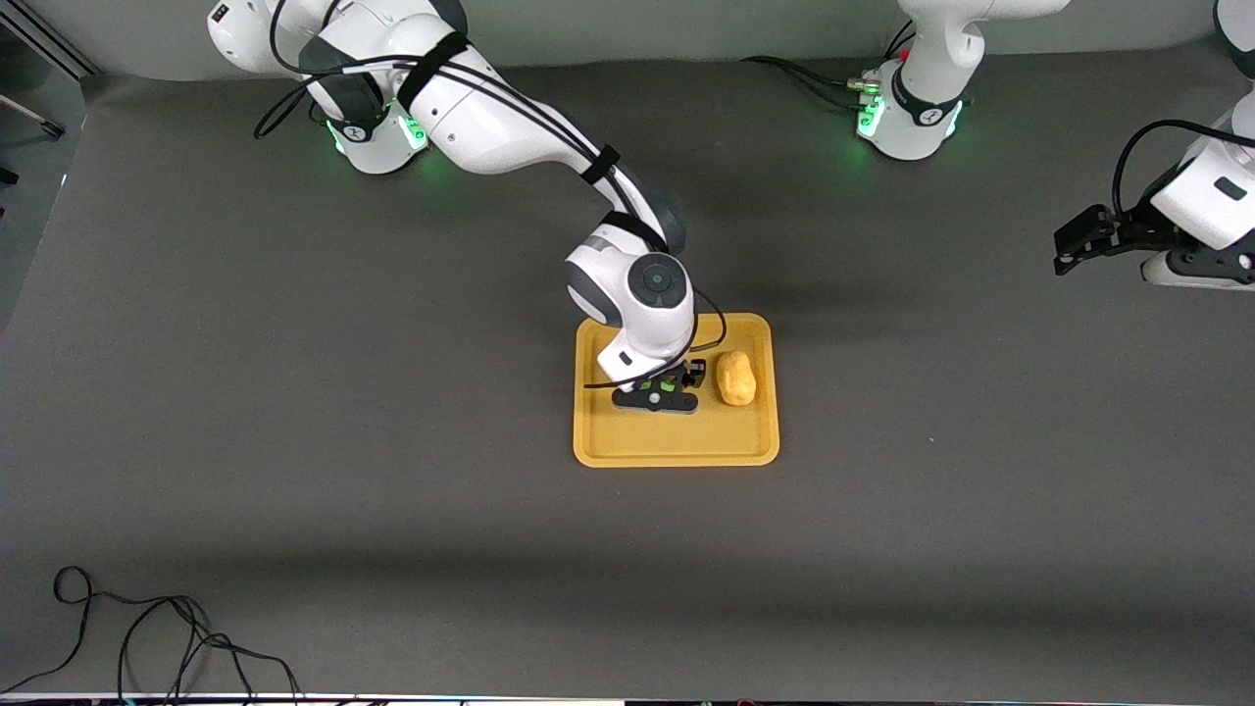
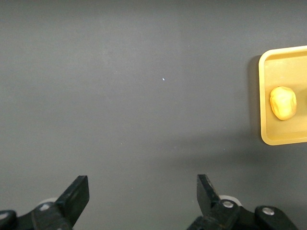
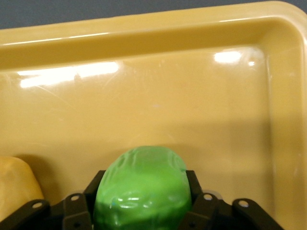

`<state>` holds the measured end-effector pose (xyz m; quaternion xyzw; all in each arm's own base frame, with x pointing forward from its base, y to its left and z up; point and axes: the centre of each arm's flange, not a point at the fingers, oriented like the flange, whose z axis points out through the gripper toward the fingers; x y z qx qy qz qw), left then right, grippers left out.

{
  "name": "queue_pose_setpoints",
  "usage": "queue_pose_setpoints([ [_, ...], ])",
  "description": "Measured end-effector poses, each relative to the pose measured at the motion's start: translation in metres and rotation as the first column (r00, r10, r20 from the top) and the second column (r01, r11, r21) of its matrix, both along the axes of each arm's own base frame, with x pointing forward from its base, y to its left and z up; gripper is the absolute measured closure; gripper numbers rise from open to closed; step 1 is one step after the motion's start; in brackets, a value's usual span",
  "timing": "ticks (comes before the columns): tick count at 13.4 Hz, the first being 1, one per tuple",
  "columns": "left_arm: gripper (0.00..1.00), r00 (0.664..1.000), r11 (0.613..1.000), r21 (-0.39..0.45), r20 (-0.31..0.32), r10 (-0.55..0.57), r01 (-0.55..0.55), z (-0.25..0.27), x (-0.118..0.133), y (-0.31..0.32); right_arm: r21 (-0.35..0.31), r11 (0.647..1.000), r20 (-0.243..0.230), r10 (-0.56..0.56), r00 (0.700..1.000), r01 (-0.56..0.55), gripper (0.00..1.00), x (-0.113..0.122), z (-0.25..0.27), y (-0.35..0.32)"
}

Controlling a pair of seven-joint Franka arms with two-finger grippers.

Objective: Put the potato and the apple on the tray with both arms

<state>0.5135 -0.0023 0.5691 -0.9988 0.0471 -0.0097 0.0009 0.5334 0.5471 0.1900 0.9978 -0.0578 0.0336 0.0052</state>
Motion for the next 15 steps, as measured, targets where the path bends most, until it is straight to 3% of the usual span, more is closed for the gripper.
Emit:
queue_pose_setpoints([
  [2, 0.0, 1.0, 1.0, 0.0, -0.002, 0.0, 0.0, -0.001, 0.001, 0.0, 0.006, 1.0, 0.01, -0.007, 1.0, 0.007, 0.02, 0.005, 0.002, -0.003],
  [3, 0.0, 1.0, 1.0, 0.0, -0.004, 0.0, 0.0, -0.002, 0.002, 0.0, 0.013, 1.0, 0.019, -0.012, 1.0, 0.012, 0.0, 0.008, 0.01, -0.003],
  [5, 0.0, 1.0, 1.0, 0.001, -0.008, 0.0, 0.0, -0.004, 0.002, 0.0, 0.018, 1.0, 0.027, -0.025, 0.999, 0.025, 0.0, 0.014, 0.052, 0.0],
  [10, 0.0, 1.0, 1.0, 0.001, -0.008, 0.001, -0.001, -0.004, 0.003, 0.001, -0.005, 0.996, 0.014, -0.084, 0.996, 0.084, 0.0, 0.015, 0.25, -0.047],
  [12, 0.0, 1.0, 1.0, 0.001, -0.006, 0.002, -0.002, -0.003, 0.004, 0.001, -0.047, 0.997, -0.029, -0.061, 0.998, 0.059, 0.0, 0.024, 0.308, -0.103],
  [15, 0.0, 1.0, 1.0, 0.002, 0.0, 0.001, -0.001, 0.0, 0.005, 0.001, -0.069, 0.998, -0.075, -0.001, 0.997, -0.004, 0.0, 0.04, 0.354, -0.188],
])
